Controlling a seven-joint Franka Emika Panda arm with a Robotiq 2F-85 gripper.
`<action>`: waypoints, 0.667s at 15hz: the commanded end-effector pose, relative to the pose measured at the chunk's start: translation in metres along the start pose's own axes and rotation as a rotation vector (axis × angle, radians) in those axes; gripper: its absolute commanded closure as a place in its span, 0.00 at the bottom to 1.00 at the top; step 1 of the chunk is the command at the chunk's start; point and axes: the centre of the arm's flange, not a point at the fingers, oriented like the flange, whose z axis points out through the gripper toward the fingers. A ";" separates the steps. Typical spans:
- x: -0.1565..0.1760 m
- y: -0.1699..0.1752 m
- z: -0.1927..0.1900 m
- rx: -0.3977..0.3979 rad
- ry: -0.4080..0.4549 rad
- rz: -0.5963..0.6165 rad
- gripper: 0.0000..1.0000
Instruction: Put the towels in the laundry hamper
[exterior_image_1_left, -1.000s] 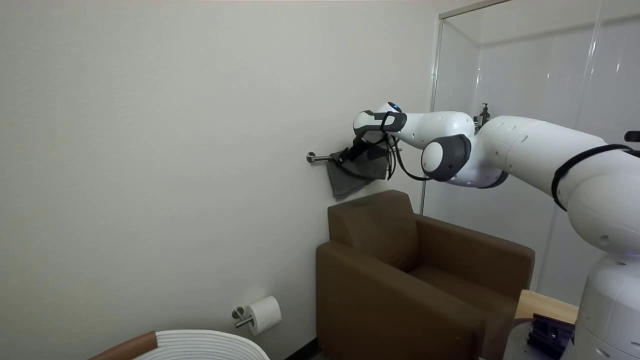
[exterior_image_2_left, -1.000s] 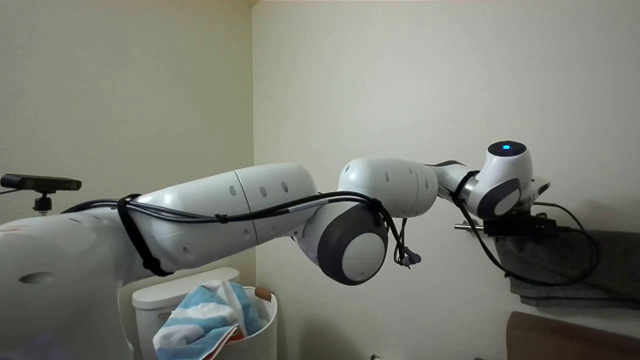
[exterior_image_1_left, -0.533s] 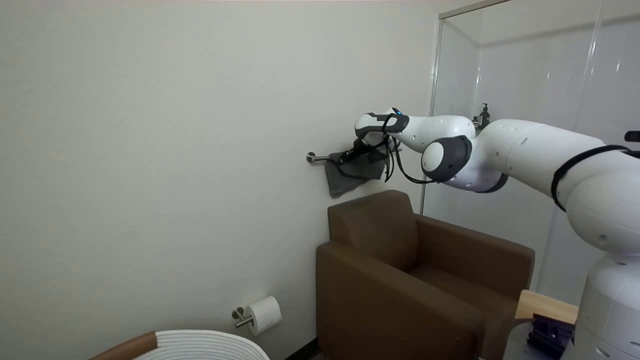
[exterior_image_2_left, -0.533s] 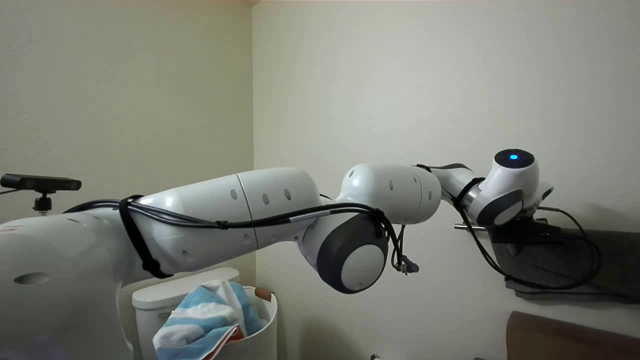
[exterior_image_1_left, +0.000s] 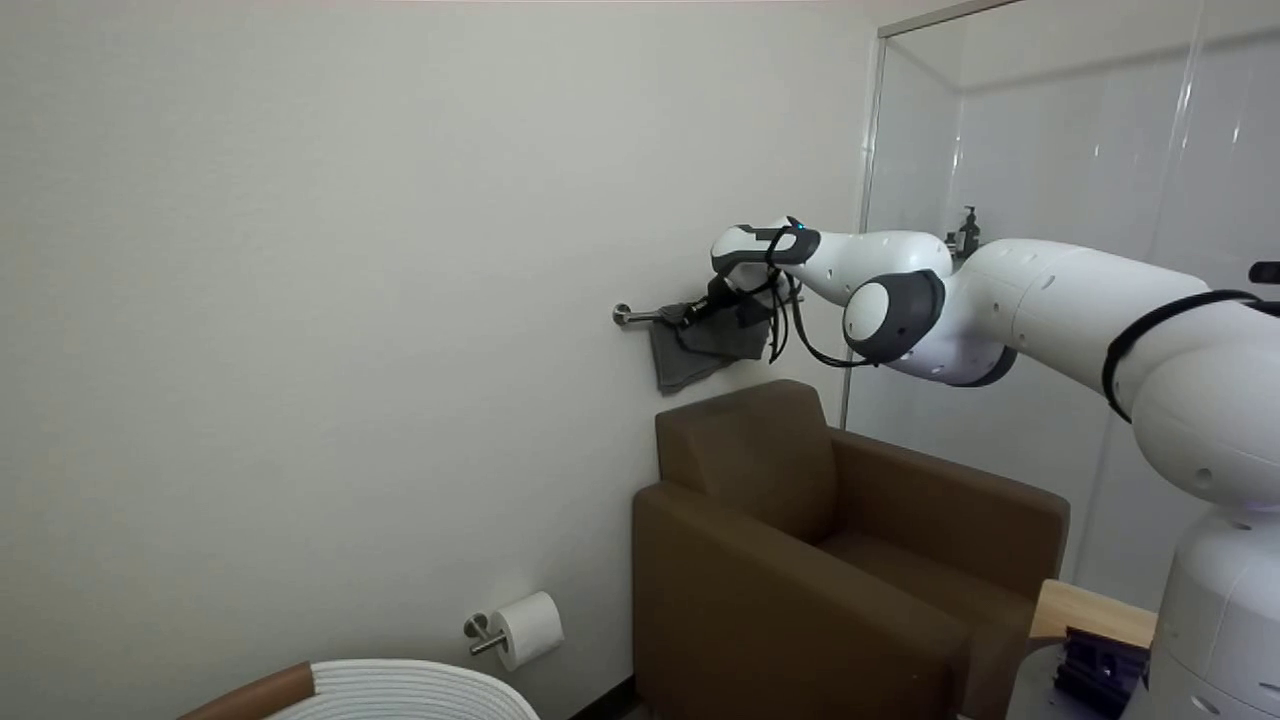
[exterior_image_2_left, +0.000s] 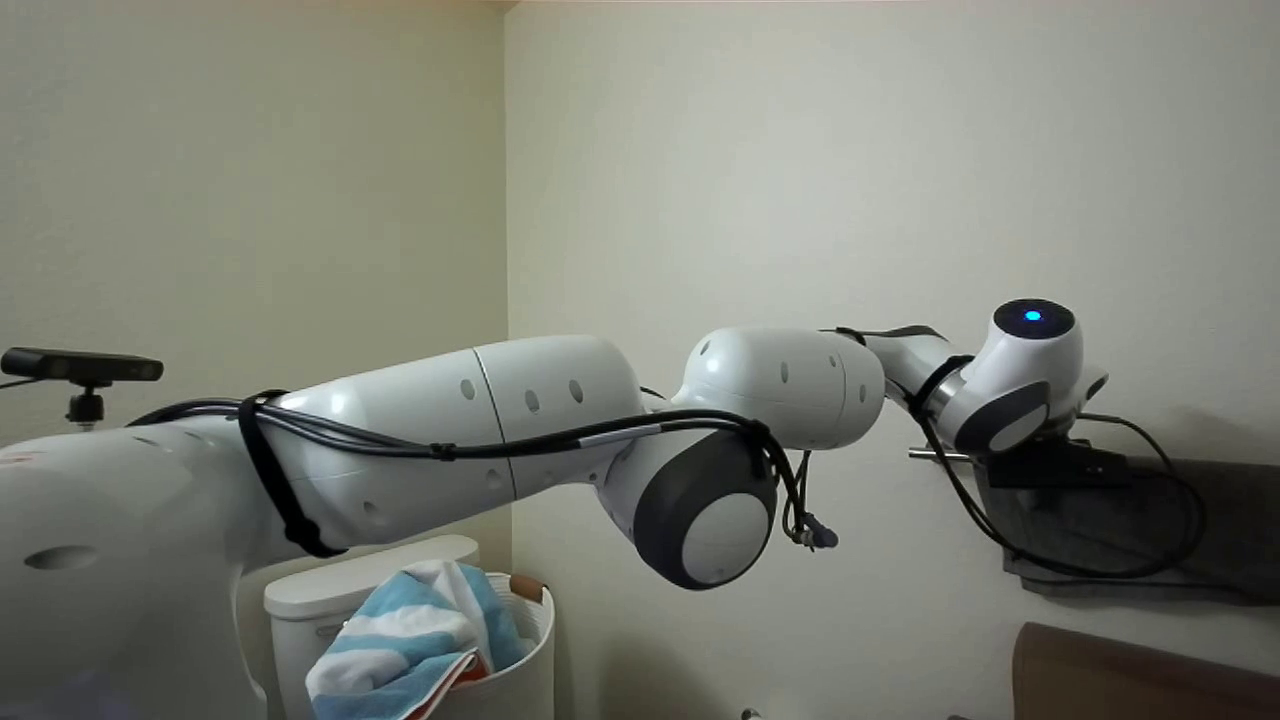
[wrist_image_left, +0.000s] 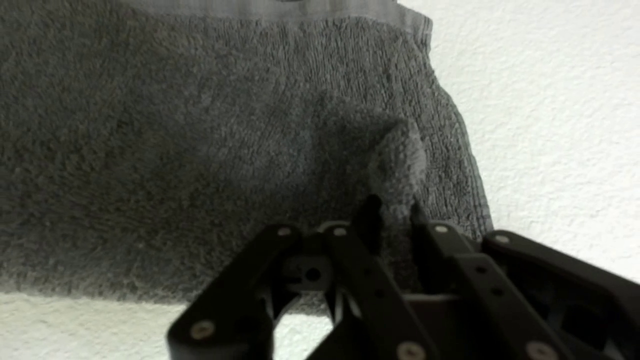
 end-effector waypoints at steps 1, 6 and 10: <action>-0.013 -0.017 -0.022 0.004 0.034 -0.033 0.92; 0.021 -0.046 -0.036 0.007 -0.098 -0.099 0.91; 0.071 -0.075 -0.059 -0.133 -0.197 -0.190 0.92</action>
